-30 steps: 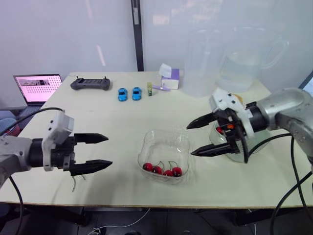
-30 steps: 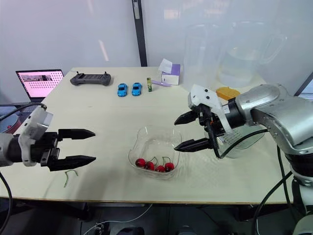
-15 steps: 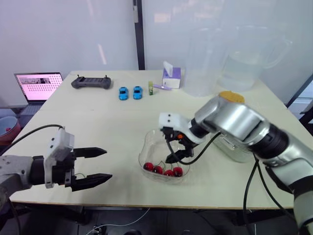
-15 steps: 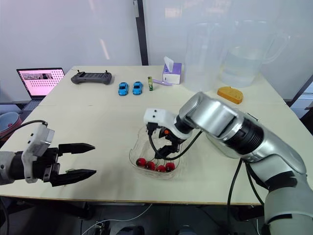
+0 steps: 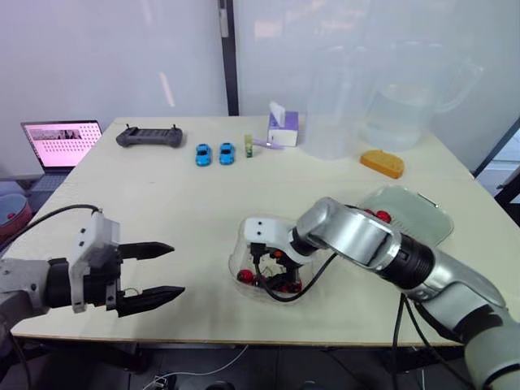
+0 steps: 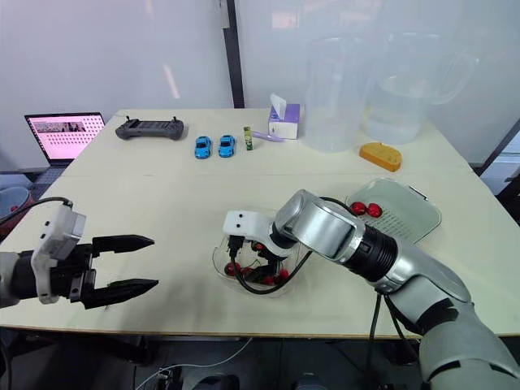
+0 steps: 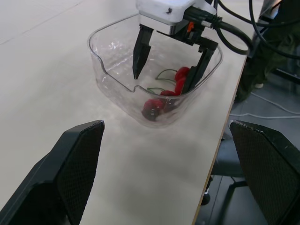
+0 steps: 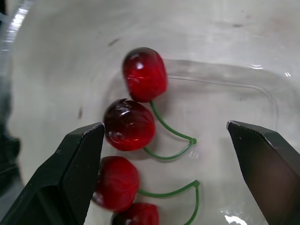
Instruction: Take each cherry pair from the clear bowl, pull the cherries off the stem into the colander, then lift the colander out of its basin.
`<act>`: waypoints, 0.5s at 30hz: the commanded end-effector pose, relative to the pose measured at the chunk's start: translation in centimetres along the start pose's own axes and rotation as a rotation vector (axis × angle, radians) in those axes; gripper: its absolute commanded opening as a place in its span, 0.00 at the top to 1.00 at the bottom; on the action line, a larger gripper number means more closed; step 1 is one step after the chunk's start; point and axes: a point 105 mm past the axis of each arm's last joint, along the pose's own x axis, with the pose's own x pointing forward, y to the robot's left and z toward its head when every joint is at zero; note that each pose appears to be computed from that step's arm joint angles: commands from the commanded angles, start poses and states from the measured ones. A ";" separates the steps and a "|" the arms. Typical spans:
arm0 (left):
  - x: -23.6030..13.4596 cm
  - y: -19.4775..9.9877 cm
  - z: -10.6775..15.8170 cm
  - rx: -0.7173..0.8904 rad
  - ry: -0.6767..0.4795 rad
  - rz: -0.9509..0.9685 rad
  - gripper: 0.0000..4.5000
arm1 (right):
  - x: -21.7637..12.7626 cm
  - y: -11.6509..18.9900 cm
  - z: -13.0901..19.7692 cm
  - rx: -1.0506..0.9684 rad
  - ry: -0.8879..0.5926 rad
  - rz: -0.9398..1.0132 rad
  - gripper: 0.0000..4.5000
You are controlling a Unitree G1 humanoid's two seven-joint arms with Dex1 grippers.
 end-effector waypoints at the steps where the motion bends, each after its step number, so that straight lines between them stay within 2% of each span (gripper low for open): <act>1: -0.1 0.2 0.8 0.044 -0.006 0.007 0.01 | 0.0 -0.8 0.6 -0.039 -0.014 -0.061 0.00; 5: 0.0 0.2 0.9 0.046 -0.009 0.007 0.01 | -0.3 -1.7 0.6 -0.040 -0.016 -0.112 0.00; 15: 0.4 0.4 0.9 0.044 -0.009 0.000 0.01 | -1.1 -1.7 1.1 -0.050 -0.042 -0.122 0.00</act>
